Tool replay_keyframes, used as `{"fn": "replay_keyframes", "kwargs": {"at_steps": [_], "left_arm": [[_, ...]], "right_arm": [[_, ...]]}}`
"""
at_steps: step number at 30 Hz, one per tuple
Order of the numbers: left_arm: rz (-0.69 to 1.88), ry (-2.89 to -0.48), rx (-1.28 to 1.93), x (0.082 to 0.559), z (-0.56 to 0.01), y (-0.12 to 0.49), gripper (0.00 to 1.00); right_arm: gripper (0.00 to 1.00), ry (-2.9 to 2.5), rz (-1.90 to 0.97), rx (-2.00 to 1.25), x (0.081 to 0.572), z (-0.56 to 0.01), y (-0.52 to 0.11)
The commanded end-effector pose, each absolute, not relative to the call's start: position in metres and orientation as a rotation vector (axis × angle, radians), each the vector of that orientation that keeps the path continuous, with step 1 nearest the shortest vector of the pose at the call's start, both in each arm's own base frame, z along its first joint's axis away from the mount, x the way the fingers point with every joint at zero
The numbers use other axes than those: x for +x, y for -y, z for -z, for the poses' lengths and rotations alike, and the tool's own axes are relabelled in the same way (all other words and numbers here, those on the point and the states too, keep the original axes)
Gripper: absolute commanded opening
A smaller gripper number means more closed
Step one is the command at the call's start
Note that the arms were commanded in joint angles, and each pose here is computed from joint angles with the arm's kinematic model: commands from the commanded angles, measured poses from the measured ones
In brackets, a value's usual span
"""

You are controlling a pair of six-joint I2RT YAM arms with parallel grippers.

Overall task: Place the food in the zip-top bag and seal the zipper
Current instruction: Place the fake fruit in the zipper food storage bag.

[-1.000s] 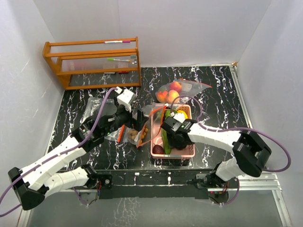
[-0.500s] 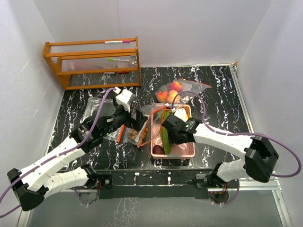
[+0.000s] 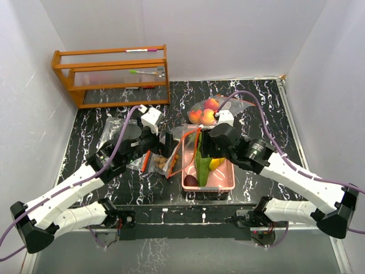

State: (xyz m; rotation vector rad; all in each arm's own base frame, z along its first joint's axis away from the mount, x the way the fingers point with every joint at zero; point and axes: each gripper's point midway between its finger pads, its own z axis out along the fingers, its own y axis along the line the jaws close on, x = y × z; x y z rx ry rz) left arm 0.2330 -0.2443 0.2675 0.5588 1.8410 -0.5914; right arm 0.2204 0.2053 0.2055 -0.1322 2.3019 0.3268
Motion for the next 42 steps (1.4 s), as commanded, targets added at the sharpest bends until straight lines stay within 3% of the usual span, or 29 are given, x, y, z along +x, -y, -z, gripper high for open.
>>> {"fn": "replay_keyframes", "kwargs": {"at_steps": [1, 11, 16, 20, 22, 25, 27, 28, 42], "left_arm": [[0.59, -1.803, 0.534, 0.237, -0.281, 0.243, 0.91], [0.499, -1.823, 0.445, 0.243, -0.285, 0.222, 0.92], [0.472, -1.797, 0.411, 0.243, -0.292, 0.212, 0.92], [0.463, -1.797, 0.405, 0.242, -0.293, 0.208, 0.92], [0.466, -1.796, 0.405, 0.242, -0.294, 0.208, 0.92], [0.467, -1.797, 0.402, 0.241, -0.294, 0.208, 0.92], [0.471, -1.797, 0.4, 0.241, -0.294, 0.208, 0.92], [0.474, -1.795, 0.4, 0.242, -0.294, 0.209, 0.92], [0.493, -1.791, 0.404, 0.246, -0.301, 0.218, 0.97]], "right_arm": [[0.44, -2.095, -0.592, -0.223, 0.227, -0.267, -0.242], [0.44, -2.043, -0.811, -0.344, 0.224, -0.277, -0.295], [0.49, -2.076, -0.827, -0.374, 0.221, -0.263, -0.309], [0.59, -2.122, -0.747, -0.363, 0.224, -0.25, -0.304], [0.72, -2.124, -0.726, -0.359, 0.224, -0.248, -0.3], [0.79, -2.119, -0.722, -0.379, 0.224, -0.249, -0.3], [0.96, -2.108, -0.726, -0.383, 0.224, -0.251, -0.3], [0.98, -2.1, -0.728, -0.383, 0.224, -0.253, -0.299], [0.98, -2.003, -0.646, -0.303, 0.229, -0.3, -0.267]]}}
